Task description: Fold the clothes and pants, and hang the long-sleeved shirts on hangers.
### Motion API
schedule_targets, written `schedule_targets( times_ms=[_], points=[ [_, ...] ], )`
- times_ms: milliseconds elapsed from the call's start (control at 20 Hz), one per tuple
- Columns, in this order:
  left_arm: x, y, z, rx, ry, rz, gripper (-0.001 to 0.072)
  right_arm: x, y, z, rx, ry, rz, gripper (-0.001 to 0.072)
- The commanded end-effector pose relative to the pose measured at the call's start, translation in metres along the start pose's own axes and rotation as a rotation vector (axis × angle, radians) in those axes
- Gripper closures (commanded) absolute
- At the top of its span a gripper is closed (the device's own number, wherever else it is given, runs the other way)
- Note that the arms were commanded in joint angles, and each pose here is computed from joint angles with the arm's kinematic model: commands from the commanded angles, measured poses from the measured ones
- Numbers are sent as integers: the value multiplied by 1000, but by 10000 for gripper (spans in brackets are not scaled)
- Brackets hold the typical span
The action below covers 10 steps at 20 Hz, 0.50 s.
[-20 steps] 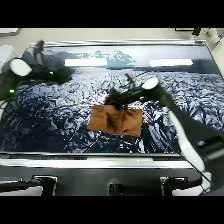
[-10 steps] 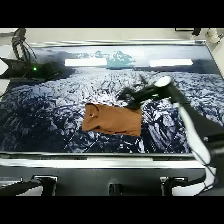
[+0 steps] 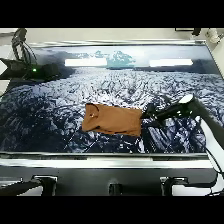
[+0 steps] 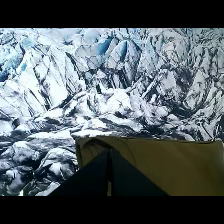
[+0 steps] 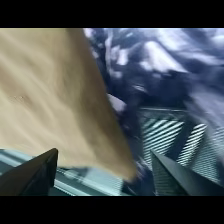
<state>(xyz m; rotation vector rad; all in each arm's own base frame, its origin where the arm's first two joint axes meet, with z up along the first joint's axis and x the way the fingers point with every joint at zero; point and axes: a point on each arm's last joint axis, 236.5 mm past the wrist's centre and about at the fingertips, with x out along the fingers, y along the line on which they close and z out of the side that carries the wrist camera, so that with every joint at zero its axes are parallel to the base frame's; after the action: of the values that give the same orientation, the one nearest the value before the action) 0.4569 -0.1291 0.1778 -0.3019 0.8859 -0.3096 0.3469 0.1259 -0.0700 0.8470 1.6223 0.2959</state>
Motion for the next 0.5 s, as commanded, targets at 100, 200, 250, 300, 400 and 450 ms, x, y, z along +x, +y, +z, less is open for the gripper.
schedule_targets(
  times_ms=[100,200,250,300,400,450],
  points=[
    [0,0,-2,-15,6,0,686,47,32,-2,-16,-5,167,234],
    [0,0,-2,-15,10,1,685,36,50,-8,-88,30,238,675],
    [0,0,-3,-16,14,1,685,24,58,-8,-126,45,259,679],
    [0,0,-4,-15,18,1,685,6,67,-4,-172,47,288,679],
    [0,0,-8,-23,32,3,685,-42,78,21,-215,-15,332,679],
    [0,-1,-9,-22,36,2,685,-72,78,40,-212,-76,347,679]
  ],
)
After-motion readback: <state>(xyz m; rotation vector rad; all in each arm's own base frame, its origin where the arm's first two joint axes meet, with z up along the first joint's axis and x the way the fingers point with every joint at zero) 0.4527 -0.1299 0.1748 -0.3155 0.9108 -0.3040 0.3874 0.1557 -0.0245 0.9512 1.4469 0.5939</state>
